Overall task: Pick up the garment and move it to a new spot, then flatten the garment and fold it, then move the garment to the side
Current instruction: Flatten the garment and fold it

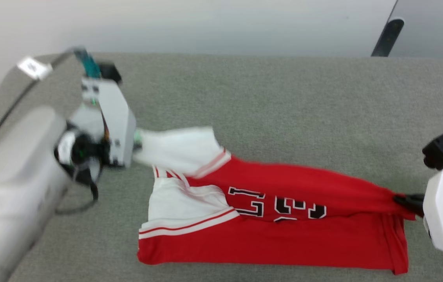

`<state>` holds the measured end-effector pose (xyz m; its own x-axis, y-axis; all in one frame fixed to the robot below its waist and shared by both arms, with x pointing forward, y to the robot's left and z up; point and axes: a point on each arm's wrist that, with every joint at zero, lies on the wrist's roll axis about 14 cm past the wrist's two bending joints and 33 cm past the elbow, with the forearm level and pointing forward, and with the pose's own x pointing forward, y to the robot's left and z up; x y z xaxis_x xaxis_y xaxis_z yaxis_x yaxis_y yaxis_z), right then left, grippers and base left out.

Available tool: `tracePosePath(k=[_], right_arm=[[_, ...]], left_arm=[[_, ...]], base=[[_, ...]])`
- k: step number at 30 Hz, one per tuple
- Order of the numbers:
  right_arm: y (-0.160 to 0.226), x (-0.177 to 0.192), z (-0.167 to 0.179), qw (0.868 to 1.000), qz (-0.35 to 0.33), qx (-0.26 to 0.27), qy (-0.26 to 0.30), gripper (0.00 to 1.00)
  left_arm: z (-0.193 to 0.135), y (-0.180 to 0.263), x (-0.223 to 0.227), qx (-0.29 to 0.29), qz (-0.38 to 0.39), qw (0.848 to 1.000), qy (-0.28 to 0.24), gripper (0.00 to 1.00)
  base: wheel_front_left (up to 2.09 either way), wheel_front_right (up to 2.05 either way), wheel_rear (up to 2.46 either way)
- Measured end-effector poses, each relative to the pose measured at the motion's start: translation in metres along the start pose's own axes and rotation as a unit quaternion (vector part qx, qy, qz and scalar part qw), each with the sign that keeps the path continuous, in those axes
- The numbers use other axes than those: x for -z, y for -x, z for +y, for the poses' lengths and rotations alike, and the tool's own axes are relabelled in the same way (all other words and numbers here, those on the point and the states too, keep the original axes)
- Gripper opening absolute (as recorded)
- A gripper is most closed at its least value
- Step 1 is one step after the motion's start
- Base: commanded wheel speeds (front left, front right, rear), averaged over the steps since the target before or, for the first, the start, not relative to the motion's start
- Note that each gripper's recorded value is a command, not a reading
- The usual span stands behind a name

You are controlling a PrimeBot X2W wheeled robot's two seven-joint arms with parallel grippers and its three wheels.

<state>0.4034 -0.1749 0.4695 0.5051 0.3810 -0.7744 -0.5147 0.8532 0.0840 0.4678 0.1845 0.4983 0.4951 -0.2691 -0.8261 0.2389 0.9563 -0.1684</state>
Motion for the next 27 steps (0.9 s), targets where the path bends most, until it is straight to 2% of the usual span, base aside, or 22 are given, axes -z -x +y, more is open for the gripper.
tracePosePath(k=[6,14,15,17,18,19,20,22,27], right_arm=[[0.001,0.014,0.010,1.000,0.010,-0.011,-0.003,0.00],[-0.007,0.024,0.013,1.000,0.019,-0.017,-0.016,0.00],[-0.008,0.025,0.014,0.999,0.020,-0.019,-0.018,0.00],[-0.009,0.027,0.014,0.999,0.024,-0.020,-0.021,0.00],[-0.009,0.029,0.014,0.999,0.027,-0.020,-0.023,0.00],[-0.010,0.029,0.014,0.999,0.028,-0.021,-0.024,0.00],[-0.010,0.030,0.015,0.999,0.031,-0.021,-0.024,0.00],[-0.009,0.033,0.015,0.999,0.036,-0.021,-0.024,0.00],[-0.008,0.038,0.018,0.998,0.046,-0.026,-0.028,0.00]], left_arm=[[-0.017,0.004,0.058,0.015,0.049,0.998,0.020,0.00],[-0.032,-0.007,0.092,0.024,0.102,0.994,0.033,0.00],[-0.033,-0.008,0.092,0.025,0.102,0.994,0.037,0.18],[-0.033,-0.010,0.093,0.022,0.104,0.994,0.036,0.43],[-0.032,-0.010,0.094,0.019,0.108,0.993,0.039,0.74],[-0.031,-0.010,0.095,0.018,0.112,0.993,0.039,0.82],[-0.031,-0.010,0.096,0.016,0.114,0.993,0.037,0.79],[-0.031,-0.009,0.094,0.012,0.113,0.993,0.039,1.00],[-0.032,-0.001,0.088,0.010,0.108,0.993,0.037,1.00]], base=[[0.00,0.00,0.00],[0.00,0.00,0.00],[0.00,0.00,0.00],[0.00,0.00,0.00],[0.00,0.00,0.00],[0.00,0.00,0.00],[0.00,0.00,0.00],[0.00,0.00,0.00],[0.00,0.00,0.00]])
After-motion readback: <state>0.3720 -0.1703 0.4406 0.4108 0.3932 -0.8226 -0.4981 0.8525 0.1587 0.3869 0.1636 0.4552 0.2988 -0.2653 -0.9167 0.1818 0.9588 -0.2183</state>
